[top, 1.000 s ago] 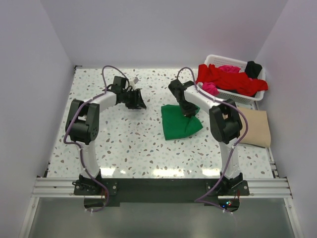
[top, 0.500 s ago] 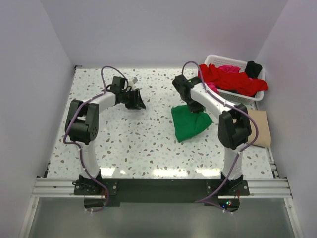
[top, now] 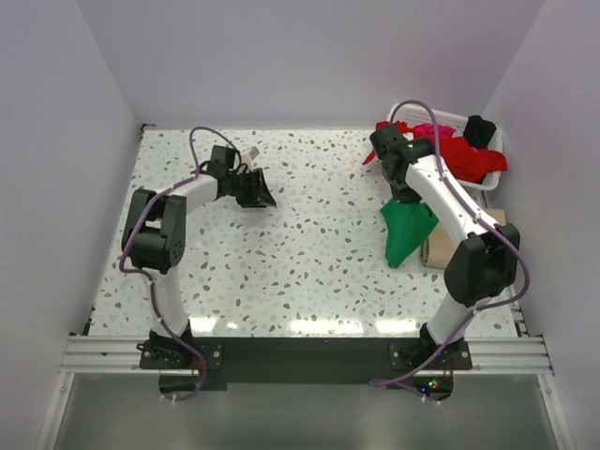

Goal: Fold and stack the t-shirts
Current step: Neatly place the folded tshirt to the corner

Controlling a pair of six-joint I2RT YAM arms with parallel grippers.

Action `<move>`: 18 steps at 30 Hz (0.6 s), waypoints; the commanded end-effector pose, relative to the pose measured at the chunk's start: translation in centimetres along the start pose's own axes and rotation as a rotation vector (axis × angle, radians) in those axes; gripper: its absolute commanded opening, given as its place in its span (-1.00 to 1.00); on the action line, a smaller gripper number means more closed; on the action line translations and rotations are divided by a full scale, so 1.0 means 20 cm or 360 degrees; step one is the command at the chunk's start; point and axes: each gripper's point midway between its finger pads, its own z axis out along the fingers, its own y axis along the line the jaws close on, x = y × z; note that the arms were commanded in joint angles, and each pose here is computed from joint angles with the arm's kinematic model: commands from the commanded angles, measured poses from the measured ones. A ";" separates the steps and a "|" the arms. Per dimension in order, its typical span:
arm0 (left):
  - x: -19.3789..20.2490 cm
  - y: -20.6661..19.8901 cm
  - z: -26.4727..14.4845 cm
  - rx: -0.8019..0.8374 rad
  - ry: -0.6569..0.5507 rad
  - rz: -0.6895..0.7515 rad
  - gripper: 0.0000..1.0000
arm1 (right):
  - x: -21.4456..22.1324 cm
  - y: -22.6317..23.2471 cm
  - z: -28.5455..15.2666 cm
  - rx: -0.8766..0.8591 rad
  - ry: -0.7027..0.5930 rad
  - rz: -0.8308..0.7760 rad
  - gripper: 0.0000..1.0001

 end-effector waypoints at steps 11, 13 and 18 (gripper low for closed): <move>-0.06 -0.06 -0.05 0.0099 -0.0083 0.0005 -0.09 | 0.06 -0.24 -0.14 0.0025 -0.0011 0.0050 -1.00; -0.06 -0.07 -0.05 0.0102 -0.0083 0.0004 -0.09 | 0.07 -0.28 -0.15 0.0034 -0.0016 0.0080 -1.00; -0.06 -0.07 -0.05 0.0111 -0.0084 0.0002 -0.09 | 0.06 -0.37 -0.16 0.0049 -0.0042 0.0146 -1.00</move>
